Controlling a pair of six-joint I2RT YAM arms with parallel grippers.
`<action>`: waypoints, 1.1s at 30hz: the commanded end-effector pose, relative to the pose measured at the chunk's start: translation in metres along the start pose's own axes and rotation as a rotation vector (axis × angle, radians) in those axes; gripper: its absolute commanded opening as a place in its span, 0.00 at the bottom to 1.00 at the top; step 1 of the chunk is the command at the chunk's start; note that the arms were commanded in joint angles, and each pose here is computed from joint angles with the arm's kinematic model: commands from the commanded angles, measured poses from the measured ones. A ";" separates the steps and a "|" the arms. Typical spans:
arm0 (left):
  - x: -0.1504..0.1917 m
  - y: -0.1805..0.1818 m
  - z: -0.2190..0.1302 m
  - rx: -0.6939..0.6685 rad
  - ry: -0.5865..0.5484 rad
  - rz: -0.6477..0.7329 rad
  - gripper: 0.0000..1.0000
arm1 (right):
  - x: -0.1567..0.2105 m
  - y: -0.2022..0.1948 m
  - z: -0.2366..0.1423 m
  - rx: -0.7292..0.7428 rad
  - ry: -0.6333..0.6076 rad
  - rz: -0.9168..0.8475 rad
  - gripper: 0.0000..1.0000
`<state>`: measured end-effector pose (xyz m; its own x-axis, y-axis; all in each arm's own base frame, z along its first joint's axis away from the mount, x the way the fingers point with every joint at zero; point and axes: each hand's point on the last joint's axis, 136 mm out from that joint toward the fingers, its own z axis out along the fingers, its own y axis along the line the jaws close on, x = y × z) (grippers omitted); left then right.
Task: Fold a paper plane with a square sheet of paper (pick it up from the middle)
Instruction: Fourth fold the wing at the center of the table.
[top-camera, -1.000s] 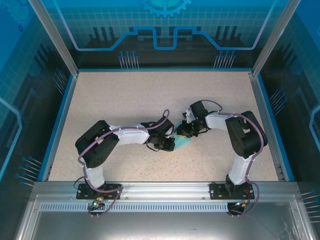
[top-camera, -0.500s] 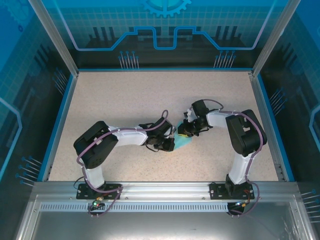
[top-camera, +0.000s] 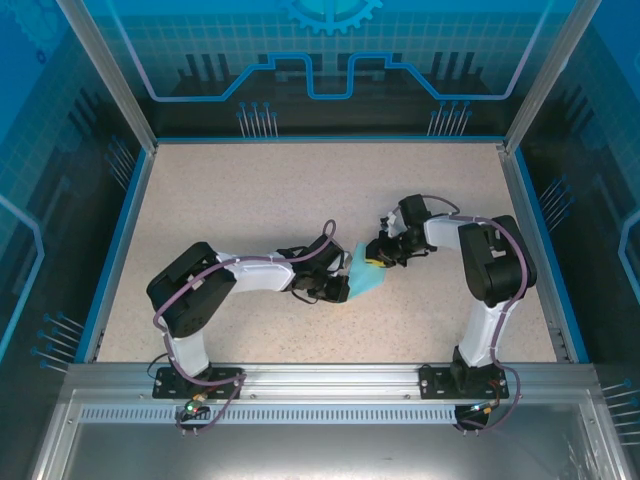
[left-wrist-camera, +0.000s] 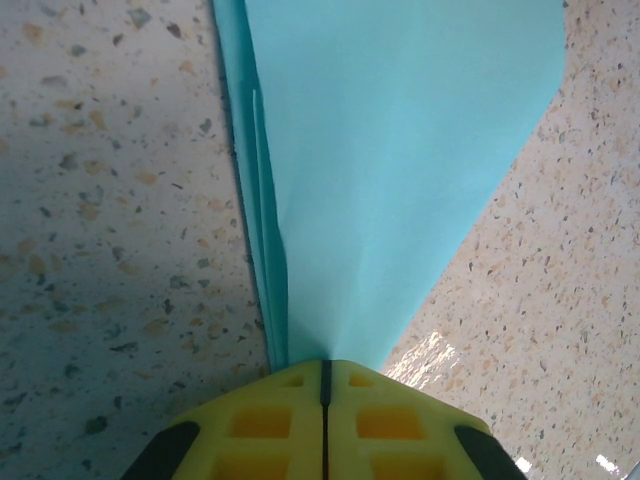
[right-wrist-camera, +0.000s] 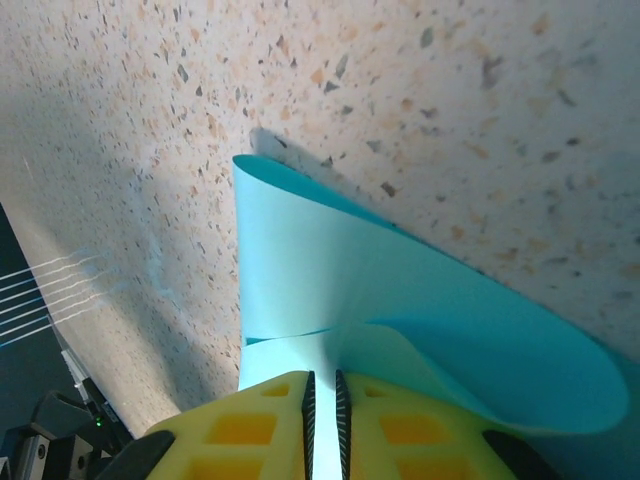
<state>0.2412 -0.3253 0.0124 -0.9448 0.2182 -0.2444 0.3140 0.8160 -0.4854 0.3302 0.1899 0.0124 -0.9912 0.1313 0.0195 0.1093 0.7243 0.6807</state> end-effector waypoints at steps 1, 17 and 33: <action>0.060 0.046 0.006 -0.156 0.202 -0.081 0.07 | -0.025 -0.034 -0.005 0.093 -0.078 0.024 0.17; -0.032 -0.022 -0.004 -0.019 0.045 -0.021 0.15 | -0.016 -0.043 -0.001 0.106 -0.062 0.021 0.16; -0.054 -0.004 0.019 -0.055 0.061 -0.040 0.13 | -0.018 -0.035 -0.005 0.081 -0.066 0.010 0.16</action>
<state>0.2902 -0.3550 0.0199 -0.9601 0.2004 -0.1948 0.2702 0.8440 -0.4634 0.3447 0.1800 0.0121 -0.9883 0.1486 -0.0352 0.0841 0.7221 0.6866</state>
